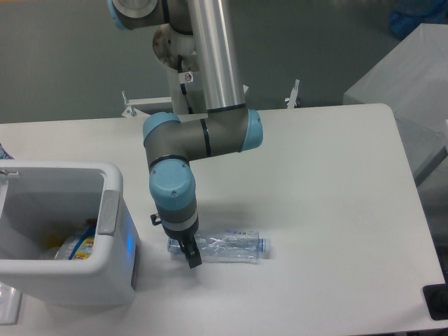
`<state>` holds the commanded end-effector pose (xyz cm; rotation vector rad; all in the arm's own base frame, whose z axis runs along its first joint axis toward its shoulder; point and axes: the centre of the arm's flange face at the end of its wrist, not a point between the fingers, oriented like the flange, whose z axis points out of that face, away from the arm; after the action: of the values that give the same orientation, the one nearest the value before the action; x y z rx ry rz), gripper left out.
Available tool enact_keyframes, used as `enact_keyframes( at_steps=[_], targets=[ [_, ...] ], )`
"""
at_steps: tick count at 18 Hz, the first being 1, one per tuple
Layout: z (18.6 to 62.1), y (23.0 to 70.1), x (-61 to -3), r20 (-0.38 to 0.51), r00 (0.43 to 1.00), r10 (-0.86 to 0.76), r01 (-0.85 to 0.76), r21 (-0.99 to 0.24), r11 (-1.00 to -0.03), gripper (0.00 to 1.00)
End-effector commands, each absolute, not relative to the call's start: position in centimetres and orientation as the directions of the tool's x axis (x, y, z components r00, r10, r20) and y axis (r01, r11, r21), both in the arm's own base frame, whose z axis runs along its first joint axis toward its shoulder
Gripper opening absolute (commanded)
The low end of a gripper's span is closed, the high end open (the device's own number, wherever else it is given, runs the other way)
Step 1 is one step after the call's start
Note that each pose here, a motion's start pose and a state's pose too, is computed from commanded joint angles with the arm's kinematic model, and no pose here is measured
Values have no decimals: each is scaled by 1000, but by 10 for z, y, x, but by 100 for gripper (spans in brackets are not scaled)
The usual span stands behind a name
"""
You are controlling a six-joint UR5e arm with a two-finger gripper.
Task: Place the trash in the trash can
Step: 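Lower the gripper around the bottle's neck end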
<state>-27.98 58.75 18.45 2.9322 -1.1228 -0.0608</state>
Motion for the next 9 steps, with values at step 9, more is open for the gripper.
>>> enact_keyframes(
  at_steps=[9],
  targets=[
    [179, 589, -279, -28, 764, -645, -645, 12, -764, 92]
  ],
)
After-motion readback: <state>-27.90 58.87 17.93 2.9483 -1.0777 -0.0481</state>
